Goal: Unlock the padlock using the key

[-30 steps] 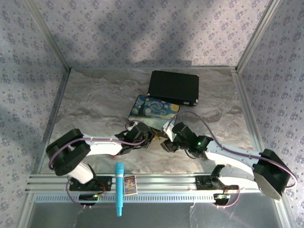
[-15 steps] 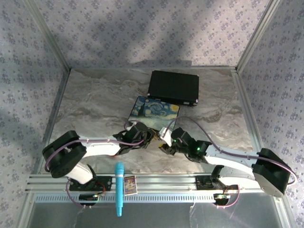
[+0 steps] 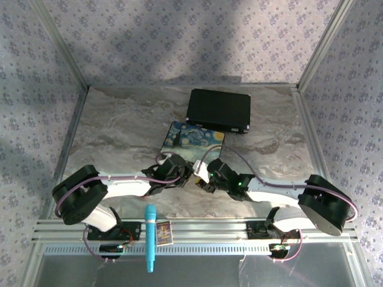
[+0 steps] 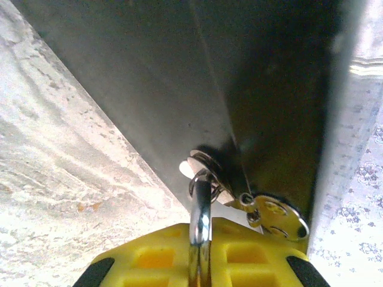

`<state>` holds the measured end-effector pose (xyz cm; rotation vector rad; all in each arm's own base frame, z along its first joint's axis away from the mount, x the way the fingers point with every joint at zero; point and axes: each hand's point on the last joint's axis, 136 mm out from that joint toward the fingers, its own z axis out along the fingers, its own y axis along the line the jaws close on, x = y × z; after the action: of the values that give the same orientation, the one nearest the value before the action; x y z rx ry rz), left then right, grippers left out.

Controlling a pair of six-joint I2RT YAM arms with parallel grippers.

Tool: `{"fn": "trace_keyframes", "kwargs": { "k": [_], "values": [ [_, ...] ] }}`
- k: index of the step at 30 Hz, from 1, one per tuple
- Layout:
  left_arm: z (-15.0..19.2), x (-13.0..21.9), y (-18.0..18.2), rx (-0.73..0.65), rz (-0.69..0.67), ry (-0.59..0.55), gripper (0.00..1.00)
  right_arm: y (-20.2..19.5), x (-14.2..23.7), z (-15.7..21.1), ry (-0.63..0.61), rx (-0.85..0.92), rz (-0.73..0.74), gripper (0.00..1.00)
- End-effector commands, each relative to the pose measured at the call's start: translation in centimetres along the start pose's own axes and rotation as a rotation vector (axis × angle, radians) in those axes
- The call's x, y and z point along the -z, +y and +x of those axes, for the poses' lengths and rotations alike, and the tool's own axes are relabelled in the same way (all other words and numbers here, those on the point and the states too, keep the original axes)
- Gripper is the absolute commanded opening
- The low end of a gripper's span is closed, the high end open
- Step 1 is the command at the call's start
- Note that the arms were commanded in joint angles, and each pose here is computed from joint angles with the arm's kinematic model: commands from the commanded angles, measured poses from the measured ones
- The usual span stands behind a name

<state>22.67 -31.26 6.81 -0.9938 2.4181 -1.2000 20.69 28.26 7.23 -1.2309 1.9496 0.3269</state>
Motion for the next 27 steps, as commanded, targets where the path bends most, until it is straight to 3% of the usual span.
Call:
{"fn": "trace_keyframes", "kwargs": {
  "k": [1, 10, 22, 27],
  "values": [
    [0.3, 0.9, -1.5, -0.009, 0.063, 0.020, 0.00, -0.9, -0.3, -1.7, -0.031, 0.021, 0.033, 0.37],
    [0.3, 1.3, -1.5, -0.018, 0.069, 0.023, 0.00, -1.1, -0.5, -1.2, -0.035, -0.037, -0.036, 0.16],
    [0.7, 1.2, -0.9, -0.039, 0.064, 0.049, 0.00, -2.5, -0.1, -0.9, -0.109, -0.378, -0.241, 0.10],
    [0.8, 1.2, -0.7, -0.043, 0.059, 0.055, 0.00, -3.9, -0.1, -0.2, -0.077, -0.443, -0.200, 0.11]
  ]
}}
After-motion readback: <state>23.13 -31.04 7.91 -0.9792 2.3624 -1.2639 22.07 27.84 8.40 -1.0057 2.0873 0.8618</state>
